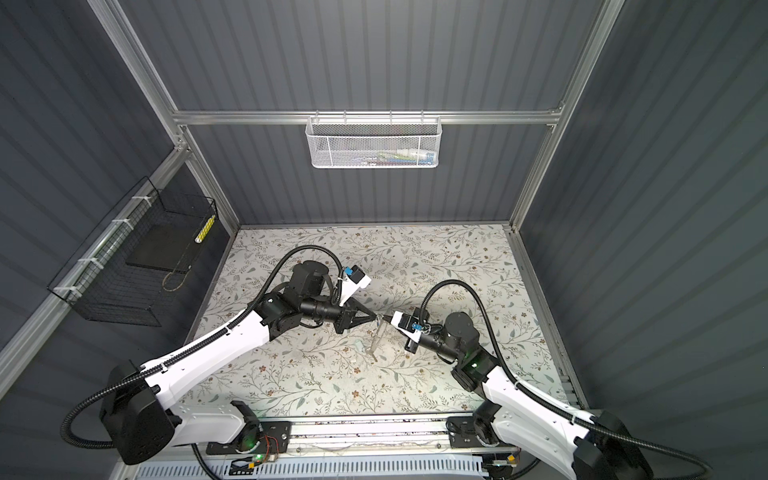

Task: Put the keys on the keyring
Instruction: 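Hold the blue-tagged key's ring against the split keyring held by the right gripper, then open the left gripper and draw it back from the split keyring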

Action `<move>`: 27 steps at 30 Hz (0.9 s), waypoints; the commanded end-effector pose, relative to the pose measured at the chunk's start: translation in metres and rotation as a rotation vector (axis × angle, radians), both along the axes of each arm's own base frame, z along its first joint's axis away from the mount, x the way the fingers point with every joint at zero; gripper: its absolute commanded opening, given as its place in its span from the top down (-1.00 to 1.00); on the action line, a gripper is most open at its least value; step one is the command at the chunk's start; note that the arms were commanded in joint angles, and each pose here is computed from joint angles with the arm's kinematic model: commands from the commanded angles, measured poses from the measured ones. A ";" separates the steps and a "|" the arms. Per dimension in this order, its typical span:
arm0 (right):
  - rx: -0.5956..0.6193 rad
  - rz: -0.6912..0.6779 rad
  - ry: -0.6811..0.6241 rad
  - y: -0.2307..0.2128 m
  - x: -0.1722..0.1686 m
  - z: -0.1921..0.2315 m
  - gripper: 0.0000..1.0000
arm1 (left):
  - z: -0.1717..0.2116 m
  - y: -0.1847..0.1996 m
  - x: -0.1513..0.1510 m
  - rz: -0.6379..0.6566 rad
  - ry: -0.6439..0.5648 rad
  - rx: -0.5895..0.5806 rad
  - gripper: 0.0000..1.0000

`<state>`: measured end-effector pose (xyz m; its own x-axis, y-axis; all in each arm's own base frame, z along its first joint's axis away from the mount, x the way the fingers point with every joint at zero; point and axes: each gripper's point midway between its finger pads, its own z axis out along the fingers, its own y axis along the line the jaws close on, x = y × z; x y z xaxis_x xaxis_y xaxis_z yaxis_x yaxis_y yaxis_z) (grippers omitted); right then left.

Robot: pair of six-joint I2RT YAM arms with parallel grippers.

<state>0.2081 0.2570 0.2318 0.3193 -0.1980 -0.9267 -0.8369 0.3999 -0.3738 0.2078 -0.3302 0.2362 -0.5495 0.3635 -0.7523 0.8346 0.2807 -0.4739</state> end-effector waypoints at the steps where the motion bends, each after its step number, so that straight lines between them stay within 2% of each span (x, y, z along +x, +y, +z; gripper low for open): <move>1: 0.074 0.057 -0.070 0.002 -0.012 0.024 1.00 | 0.000 -0.005 0.003 -0.009 0.032 -0.028 1.00; 11: 0.091 0.047 -0.064 0.002 -0.008 0.027 1.00 | -0.005 -0.008 0.003 -0.031 0.063 -0.023 0.97; 15: 0.088 0.043 -0.046 0.001 -0.006 0.024 1.00 | -0.004 -0.004 0.006 -0.026 0.037 -0.003 0.79; 16: 0.089 0.042 -0.040 0.001 -0.005 0.023 1.00 | -0.003 -0.003 0.006 -0.026 0.029 -0.003 0.68; 18: 0.092 0.042 -0.033 0.001 -0.004 0.024 1.00 | -0.002 0.001 0.008 -0.016 0.007 0.012 0.18; 19: 0.093 0.042 -0.029 0.000 -0.004 0.023 1.00 | -0.001 0.004 0.009 -0.011 -0.011 0.025 0.05; 23: 0.104 0.046 -0.011 -0.001 -0.003 0.024 1.00 | 0.006 0.015 0.012 0.019 -0.114 0.043 -0.12; 27: 0.117 0.063 0.012 0.000 -0.002 0.025 1.00 | 0.016 0.021 0.013 0.026 -0.220 0.028 -0.15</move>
<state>0.2083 0.2554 0.2400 0.2943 -0.1248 -0.9475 -0.8605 0.3969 -0.3195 0.2192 -0.3169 0.2377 -0.4811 0.3793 -0.7903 0.8700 0.3171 -0.3775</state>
